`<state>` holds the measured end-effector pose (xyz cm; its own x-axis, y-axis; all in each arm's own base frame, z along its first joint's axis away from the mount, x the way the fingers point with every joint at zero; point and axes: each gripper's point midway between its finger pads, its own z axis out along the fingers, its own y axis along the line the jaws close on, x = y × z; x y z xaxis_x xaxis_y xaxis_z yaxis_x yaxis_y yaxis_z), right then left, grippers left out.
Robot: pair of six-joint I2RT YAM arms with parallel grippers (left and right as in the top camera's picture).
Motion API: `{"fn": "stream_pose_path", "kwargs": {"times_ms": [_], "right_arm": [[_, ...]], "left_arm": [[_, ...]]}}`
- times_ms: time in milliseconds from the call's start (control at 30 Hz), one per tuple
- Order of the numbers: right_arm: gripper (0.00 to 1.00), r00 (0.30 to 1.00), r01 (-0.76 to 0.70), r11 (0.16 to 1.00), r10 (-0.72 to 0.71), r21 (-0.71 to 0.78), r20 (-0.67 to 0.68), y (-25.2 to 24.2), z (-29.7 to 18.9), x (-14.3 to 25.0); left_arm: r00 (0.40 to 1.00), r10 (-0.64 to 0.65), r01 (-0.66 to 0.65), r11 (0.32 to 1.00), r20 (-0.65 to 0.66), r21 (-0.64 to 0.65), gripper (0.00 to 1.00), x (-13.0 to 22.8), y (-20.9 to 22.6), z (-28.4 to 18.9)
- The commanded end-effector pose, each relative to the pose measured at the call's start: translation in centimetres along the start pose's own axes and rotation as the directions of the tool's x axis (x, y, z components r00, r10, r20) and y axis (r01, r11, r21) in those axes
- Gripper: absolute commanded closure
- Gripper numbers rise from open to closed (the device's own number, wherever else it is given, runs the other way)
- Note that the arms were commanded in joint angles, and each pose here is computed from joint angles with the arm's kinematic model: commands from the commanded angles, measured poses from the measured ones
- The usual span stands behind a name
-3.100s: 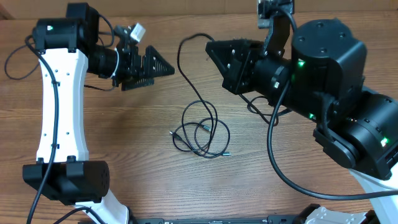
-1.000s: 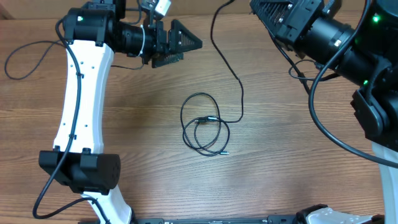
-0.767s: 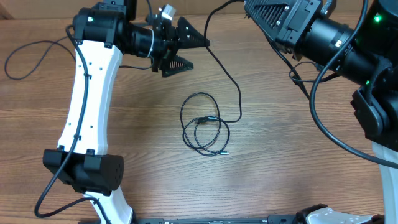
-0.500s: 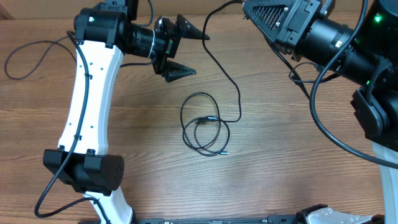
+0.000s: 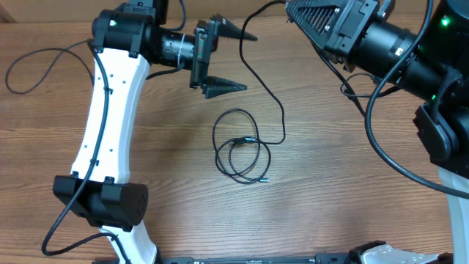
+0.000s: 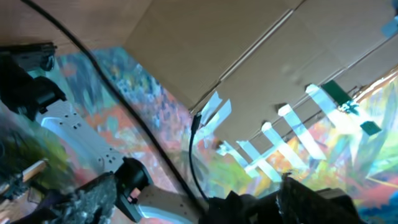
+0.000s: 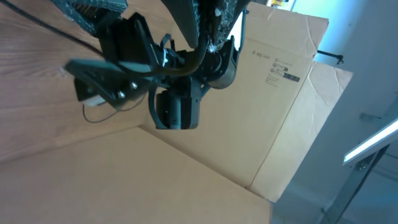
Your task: Untangle cables
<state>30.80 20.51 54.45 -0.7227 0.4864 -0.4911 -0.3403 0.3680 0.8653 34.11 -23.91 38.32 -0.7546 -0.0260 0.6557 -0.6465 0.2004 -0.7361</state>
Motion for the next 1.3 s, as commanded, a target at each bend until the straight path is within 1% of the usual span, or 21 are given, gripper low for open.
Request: {"fn": "stream_pose_path", "kwargs": {"times_ms": [0,100,133,233,333,433,567,667,733,800,867,933,1033,1100,1267], "right_arm": [[0.96,1.000,0.025,0.999,-0.024,-0.040,0.002,1.4,-0.1,0.1],[0.96,1.000,0.001,0.999,0.000,-0.052,0.006,1.8,-0.2,0.0],[0.96,1.000,-0.009,0.998,0.009,-0.055,0.006,1.8,-0.2,0.0],[0.96,1.000,0.000,0.997,0.000,-0.082,0.000,2.5,-0.4,0.0],[0.96,1.000,0.021,0.993,-0.022,-0.116,-0.002,3.3,-0.4,0.0],[0.96,0.999,0.051,0.985,-0.052,-0.165,-0.003,4.4,-0.6,-0.1],[0.96,0.997,0.076,0.976,-0.078,-0.204,-0.003,5.4,-0.8,-0.1],[0.96,0.997,0.077,0.976,-0.079,-0.205,-0.001,5.4,-0.8,-0.1],[0.96,0.997,0.077,0.975,-0.079,-0.211,0.001,5.5,-0.8,-0.2],[0.96,0.996,0.085,0.971,-0.086,-0.222,0.009,5.9,-0.9,-0.3],[0.96,0.995,0.098,0.967,-0.096,-0.235,0.019,6.2,-1.0,-0.5],[0.96,0.994,0.107,0.963,-0.104,-0.246,0.029,6.6,-1.1,-0.6],[0.96,0.996,0.095,0.963,-0.090,-0.254,0.029,6.8,-1.2,-0.7],[0.96,0.995,0.095,0.963,-0.090,-0.254,0.029,6.8,-1.2,-0.7],[0.96,0.996,0.094,0.962,-0.091,-0.255,0.027,6.8,-1.2,-0.6]], "left_arm": [[0.999,-0.047,0.047,0.999,-0.006,-0.021,0.23,0.4,0.3,0.9],[0.996,-0.056,0.061,0.997,0.075,-0.055,0.29,-1.0,1.0,1.0],[0.995,-0.056,0.061,0.997,0.082,-0.057,0.29,-1.1,1.0,1.0],[0.995,-0.058,0.062,0.996,0.079,-0.056,0.33,-1.0,1.0,1.0],[0.996,-0.056,0.060,0.997,0.075,-0.055,0.33,-1.0,1.0,1.0],[0.996,-0.056,0.060,0.997,0.067,-0.052,0.37,-0.8,0.9,1.0],[0.998,-0.056,0.055,0.998,-0.002,-0.028,0.36,0.3,0.4,1.1],[0.997,-0.056,0.056,0.998,-0.043,-0.014,0.40,1.0,0.1,1.1],[0.998,-0.056,0.056,0.998,-0.035,-0.017,0.41,0.9,0.2,1.1],[0.998,-0.056,0.056,0.998,-0.009,-0.026,0.44,0.4,0.4,1.1],[0.998,-0.055,0.056,0.998,0.018,-0.035,0.44,0.0,0.6,1.1],[0.998,-0.055,0.056,0.998,0.030,-0.040,0.47,-0.2,0.6,1.1],[0.998,-0.054,0.056,0.998,0.039,-0.043,0.59,-0.4,0.7,1.1],[0.997,-0.054,0.056,0.997,0.047,-0.045,0.64,-0.5,0.8,1.1],[0.997,-0.051,0.054,0.997,0.060,-0.049,0.66,-0.7,0.8,1.1]]}}
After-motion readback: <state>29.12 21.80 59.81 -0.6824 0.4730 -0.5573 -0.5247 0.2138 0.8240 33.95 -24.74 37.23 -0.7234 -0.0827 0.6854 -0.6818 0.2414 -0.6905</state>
